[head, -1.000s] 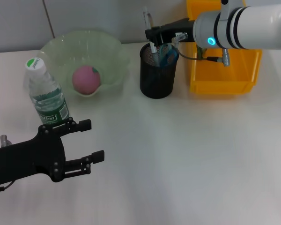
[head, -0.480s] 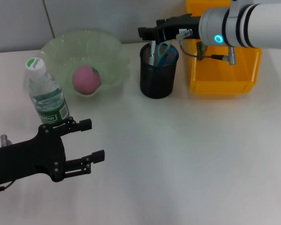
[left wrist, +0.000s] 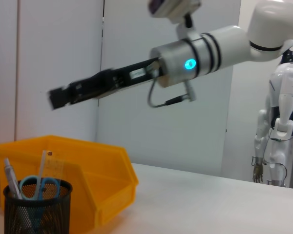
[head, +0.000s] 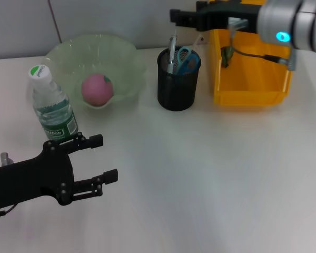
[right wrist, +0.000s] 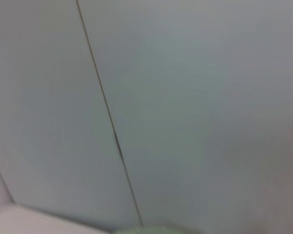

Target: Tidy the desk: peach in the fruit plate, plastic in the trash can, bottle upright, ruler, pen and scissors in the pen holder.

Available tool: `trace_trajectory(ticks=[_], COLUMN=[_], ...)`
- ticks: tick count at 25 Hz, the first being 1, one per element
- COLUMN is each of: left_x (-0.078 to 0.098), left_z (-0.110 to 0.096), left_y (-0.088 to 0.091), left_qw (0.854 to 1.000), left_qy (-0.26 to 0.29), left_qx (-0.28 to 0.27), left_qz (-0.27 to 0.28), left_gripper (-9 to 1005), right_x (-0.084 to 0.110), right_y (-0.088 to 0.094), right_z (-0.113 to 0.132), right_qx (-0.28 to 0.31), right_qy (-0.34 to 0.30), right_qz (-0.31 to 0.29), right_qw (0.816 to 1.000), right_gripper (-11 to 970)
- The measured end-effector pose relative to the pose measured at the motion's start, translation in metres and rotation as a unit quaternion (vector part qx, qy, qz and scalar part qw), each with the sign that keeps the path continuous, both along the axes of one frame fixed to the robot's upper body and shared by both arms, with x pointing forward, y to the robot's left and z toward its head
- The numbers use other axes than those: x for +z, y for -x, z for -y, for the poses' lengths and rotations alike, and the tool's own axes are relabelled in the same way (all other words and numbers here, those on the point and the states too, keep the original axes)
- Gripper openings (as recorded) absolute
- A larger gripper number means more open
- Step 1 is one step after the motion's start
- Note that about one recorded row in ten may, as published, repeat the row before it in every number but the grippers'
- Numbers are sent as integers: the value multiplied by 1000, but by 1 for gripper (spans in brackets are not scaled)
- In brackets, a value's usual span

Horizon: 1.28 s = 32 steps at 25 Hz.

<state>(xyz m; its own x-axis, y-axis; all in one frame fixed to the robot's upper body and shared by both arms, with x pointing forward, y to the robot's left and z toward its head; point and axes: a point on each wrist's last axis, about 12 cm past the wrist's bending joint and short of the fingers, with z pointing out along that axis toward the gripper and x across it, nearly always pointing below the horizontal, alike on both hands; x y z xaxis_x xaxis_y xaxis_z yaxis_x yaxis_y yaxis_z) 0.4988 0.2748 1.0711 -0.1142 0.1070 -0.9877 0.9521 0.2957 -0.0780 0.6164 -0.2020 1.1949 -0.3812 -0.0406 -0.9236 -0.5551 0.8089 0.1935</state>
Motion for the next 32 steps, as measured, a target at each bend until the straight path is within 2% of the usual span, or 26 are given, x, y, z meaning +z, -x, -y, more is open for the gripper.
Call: trace_trajectory(ticks=[5,9,16,19,24,32], left_x=[-1,-2,1,1,-1,-8], left_z=[-1,-1,1,3,13,20], left_y=[1,2,5,4,-3,-7], left_qw=[1000,1000,1000,1000,999,998], left_qy=[1,1,12,15,18,1], left_qx=[3,3,-11,-14,-22,-29], left_qz=[-5,-5,-2,-4,-19,-51], left_gripper=[800,800,800,800,800,800], right_x=[6,-1,-45,-63,-89,-111], right_y=[14,29,66,80,94,109], right_z=[43,79,119,121,110,92], right_qx=[36,100,178,200,243,298], right_qy=[-116,-179,-179,-160,-116,-82], right_qz=[-17,-23,-15,-17,-37,-21], right_qw=[992,979,967,967,962,951], right_gripper=[726,725,725,724,724,723])
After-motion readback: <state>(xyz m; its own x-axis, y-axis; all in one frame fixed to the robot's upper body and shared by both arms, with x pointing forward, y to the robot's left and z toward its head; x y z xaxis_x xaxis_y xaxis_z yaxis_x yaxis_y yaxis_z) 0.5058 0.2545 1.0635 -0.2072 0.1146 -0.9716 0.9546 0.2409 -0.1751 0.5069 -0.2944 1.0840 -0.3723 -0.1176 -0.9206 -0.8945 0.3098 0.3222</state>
